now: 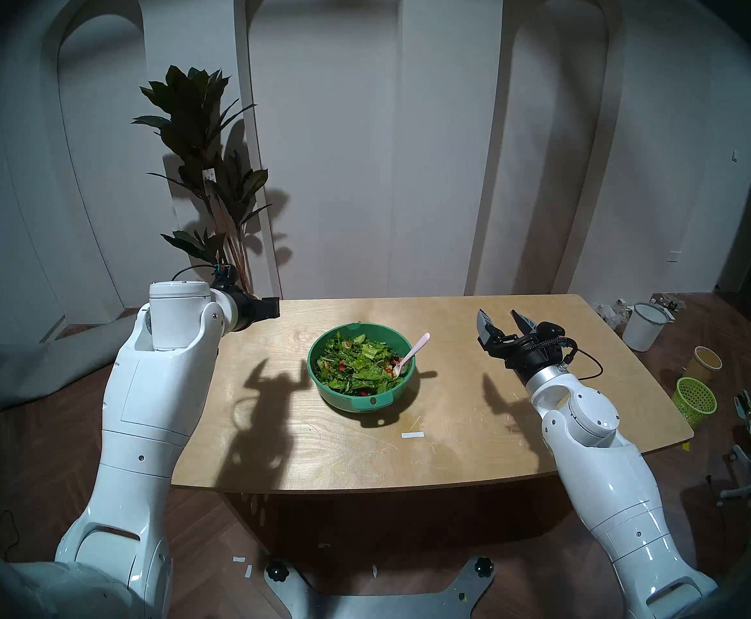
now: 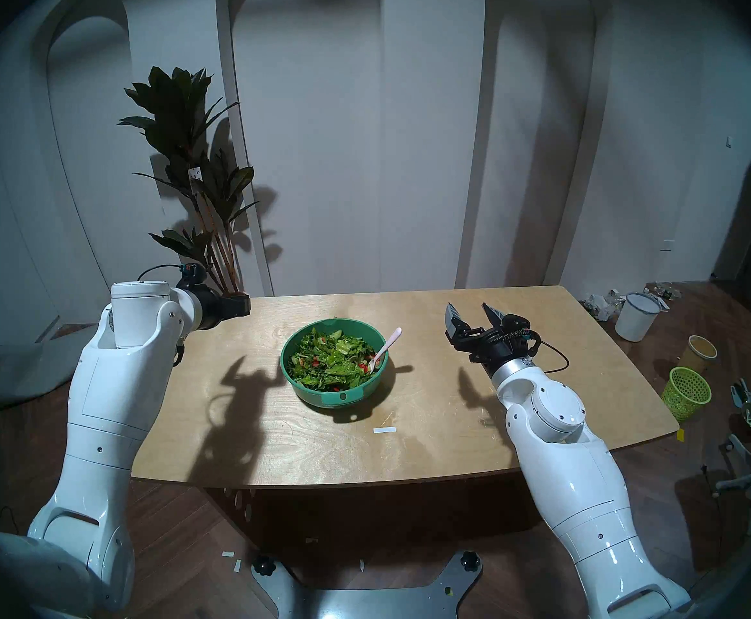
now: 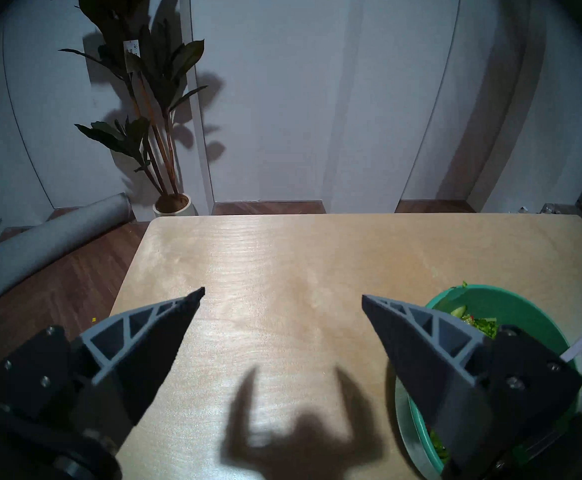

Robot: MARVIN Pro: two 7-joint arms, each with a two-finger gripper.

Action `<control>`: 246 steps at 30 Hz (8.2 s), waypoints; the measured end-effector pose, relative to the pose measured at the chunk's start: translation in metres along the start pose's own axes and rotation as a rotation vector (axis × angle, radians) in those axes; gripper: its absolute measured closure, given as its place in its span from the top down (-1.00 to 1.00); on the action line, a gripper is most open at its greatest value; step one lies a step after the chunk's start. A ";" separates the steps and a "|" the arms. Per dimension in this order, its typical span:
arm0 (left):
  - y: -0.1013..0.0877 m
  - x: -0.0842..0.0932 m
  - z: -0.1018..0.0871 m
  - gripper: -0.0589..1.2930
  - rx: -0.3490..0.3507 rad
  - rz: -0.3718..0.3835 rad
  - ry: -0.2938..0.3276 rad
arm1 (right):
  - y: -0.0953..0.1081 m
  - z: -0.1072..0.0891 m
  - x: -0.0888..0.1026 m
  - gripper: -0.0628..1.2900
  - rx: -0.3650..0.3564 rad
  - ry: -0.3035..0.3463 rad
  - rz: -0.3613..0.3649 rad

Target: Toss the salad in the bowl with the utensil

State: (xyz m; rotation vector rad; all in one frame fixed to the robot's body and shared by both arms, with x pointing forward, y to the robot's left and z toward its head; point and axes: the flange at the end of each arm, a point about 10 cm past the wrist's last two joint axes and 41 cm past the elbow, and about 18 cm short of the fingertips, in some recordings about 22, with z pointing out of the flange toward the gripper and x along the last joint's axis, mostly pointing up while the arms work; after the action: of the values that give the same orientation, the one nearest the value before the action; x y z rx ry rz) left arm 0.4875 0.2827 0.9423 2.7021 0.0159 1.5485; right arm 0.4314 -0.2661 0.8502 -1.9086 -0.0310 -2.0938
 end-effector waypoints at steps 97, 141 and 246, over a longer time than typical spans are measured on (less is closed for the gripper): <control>0.089 -0.085 0.014 0.92 -0.059 -0.157 -0.412 | 0.062 0.004 0.030 0.91 -0.088 -0.033 -0.133; 0.101 -0.085 0.020 -0.22 -0.037 -0.069 -0.411 | 0.066 0.008 0.028 0.91 -0.155 -0.011 -0.114; 0.097 -0.081 0.024 -0.95 -0.008 -0.078 -0.397 | -0.165 0.037 0.013 0.91 -0.237 -0.567 0.224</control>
State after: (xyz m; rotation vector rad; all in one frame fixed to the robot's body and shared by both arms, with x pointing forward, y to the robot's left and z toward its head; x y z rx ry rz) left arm 0.4670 0.1830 0.8625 2.9088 0.1045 0.9679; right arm 0.4273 -0.1031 0.8983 -2.4567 0.3037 -1.4132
